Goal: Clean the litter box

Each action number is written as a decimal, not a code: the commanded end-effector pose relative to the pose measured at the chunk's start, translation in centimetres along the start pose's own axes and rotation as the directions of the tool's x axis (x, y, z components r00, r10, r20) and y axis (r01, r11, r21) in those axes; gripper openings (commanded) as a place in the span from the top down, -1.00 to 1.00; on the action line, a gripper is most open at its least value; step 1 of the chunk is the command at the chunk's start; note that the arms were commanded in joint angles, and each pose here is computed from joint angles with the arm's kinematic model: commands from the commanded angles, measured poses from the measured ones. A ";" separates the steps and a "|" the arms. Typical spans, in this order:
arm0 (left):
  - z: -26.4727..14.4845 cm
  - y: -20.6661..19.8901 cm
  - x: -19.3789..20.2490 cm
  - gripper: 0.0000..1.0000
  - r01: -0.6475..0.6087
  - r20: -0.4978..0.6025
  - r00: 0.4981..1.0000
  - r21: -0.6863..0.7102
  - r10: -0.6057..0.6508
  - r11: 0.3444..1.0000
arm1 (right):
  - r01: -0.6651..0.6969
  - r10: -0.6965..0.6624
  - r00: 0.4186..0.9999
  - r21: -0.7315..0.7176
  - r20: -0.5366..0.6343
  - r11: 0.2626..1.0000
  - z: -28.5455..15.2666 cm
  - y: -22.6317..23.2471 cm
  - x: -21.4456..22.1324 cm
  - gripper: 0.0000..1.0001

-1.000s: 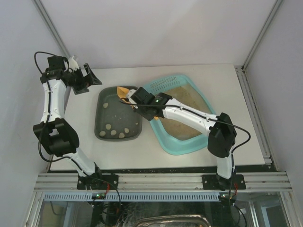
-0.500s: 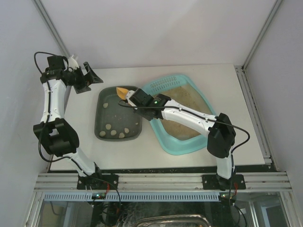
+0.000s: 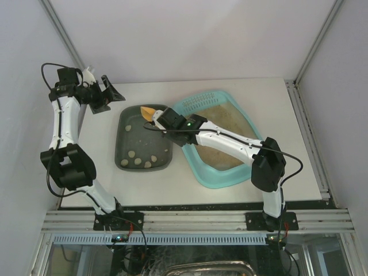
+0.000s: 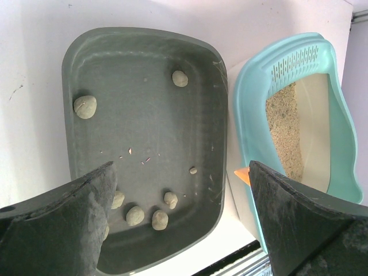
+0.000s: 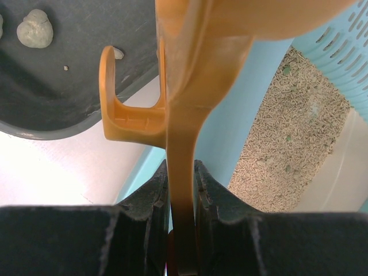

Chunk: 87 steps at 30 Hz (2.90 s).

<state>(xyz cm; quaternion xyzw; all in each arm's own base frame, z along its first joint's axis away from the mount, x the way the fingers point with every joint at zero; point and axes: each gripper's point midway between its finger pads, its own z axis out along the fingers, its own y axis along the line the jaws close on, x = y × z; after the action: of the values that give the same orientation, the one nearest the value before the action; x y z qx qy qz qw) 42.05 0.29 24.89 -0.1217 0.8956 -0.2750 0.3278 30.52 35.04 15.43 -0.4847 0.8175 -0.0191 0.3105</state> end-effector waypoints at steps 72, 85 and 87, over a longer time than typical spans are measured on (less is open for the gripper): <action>7.8 -7.5 -2.0 -1.00 -0.543 0.069 0.825 -0.176 0.561 0.821 | -0.687 0.632 0.724 -0.383 -0.278 0.618 -3.3 -1.8 14.4 1.00; 13.8 -11.3 -8.1 -0.99 -0.546 0.187 0.805 -0.136 0.562 0.827 | -0.773 0.678 0.621 -0.453 -0.393 0.445 2.0 -2.7 14.5 1.00; 14.4 -11.4 -8.6 -1.00 -0.541 0.200 0.804 -0.148 0.561 0.828 | -0.779 0.679 0.615 -0.442 -0.400 0.445 2.5 -2.9 14.5 0.97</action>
<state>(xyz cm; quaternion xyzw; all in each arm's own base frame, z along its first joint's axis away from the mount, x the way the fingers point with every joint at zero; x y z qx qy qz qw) 57.12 -10.71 23.79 0.0850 0.8786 -0.1213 0.4539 26.82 21.17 5.85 -0.1460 0.9445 0.2931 0.0271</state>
